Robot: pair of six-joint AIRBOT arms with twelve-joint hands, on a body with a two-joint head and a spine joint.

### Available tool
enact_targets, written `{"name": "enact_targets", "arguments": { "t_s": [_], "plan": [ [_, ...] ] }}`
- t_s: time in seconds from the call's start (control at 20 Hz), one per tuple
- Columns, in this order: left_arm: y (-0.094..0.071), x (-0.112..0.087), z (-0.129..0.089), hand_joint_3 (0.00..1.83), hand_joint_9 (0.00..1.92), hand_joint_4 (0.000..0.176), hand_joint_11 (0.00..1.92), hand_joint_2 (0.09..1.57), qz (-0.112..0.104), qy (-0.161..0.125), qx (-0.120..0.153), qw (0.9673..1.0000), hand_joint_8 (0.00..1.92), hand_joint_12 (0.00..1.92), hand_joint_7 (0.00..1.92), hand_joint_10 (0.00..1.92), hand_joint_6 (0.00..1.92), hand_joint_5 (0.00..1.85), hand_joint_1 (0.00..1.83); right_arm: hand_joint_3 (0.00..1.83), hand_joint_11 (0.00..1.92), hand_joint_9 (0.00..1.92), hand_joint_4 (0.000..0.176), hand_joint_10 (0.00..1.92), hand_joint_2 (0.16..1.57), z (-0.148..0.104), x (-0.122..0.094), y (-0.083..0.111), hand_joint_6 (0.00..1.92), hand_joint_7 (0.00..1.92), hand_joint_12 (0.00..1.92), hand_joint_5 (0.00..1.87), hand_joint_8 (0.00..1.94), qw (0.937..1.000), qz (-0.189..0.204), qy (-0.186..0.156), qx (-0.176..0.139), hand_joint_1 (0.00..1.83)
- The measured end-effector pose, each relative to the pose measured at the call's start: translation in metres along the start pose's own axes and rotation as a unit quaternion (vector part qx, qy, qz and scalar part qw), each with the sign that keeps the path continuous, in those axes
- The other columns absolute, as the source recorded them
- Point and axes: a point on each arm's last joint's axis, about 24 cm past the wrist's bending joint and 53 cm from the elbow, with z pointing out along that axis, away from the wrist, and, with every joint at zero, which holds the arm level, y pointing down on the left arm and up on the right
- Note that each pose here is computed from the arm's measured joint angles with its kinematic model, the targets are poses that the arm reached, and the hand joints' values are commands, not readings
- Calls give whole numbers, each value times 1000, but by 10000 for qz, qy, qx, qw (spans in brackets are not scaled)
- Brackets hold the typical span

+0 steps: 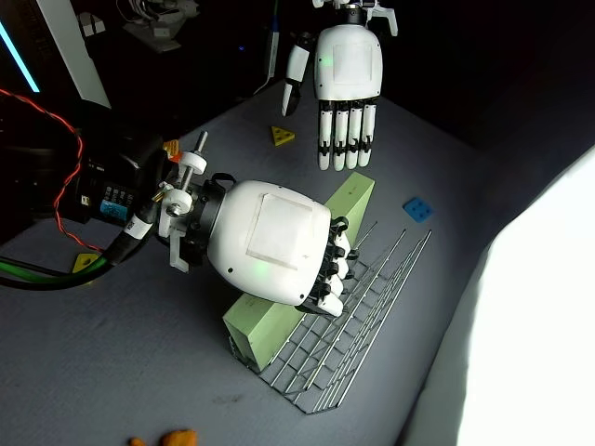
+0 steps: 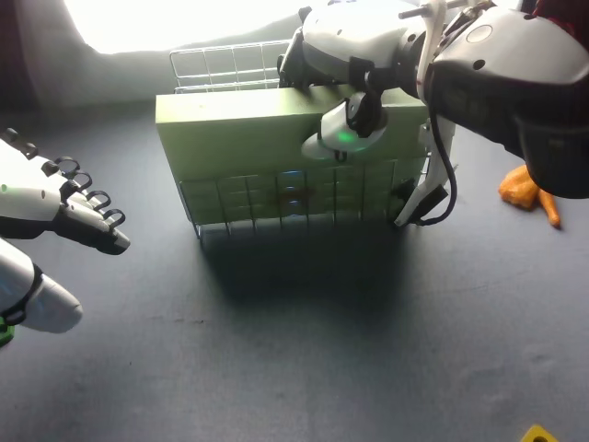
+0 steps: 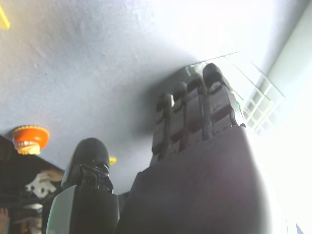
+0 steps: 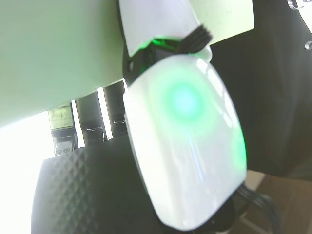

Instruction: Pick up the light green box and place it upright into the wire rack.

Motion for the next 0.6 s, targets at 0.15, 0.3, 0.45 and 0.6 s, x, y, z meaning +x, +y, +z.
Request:
{"name": "enact_targets", "arguments": {
  "t_s": [0.15, 0.3, 0.45, 0.6],
  "plan": [
    [0, 0, 0, 1, 49, 0, 0, 1284, 0, 2, 0, 10000, 0, 91, 115, 2, 2, 127, 103, 3, 717, 879, 0, 1258, 1082, 0, 1, -1, 637, 1034, 1595, 1090, 1127, 10000, -18, 5, 9, 1273],
    [0, 0, 0, 1, 49, 0, 0, 1284, 0, 2, 0, 10000, 0, 89, 115, 1, 2, 127, 103, 3, 717, 879, 0, 1259, 1082, 0, 1, -2, 639, 1034, 1596, 1090, 1128, 10000, -22, 4, 16, 1272],
    [0, 0, 0, 1, 49, 0, 0, 1284, 0, 2, 0, 10000, 0, 87, 115, 1, 2, 127, 103, 3, 717, 879, 0, 1260, 1083, 0, 1, -3, 640, 1033, 1596, 1089, 1129, 10000, -23, 7, 18, 1273],
    [0, 0, 0, 1, 49, 0, 0, 1284, 0, 2, 0, 10000, 0, 86, 115, 1, 1, 127, 103, 3, 717, 878, 0, 1260, 1083, 0, 1, -3, 641, 1033, 1596, 1089, 1129, 10000, -23, 9, 19, 1272]
  ]
}}
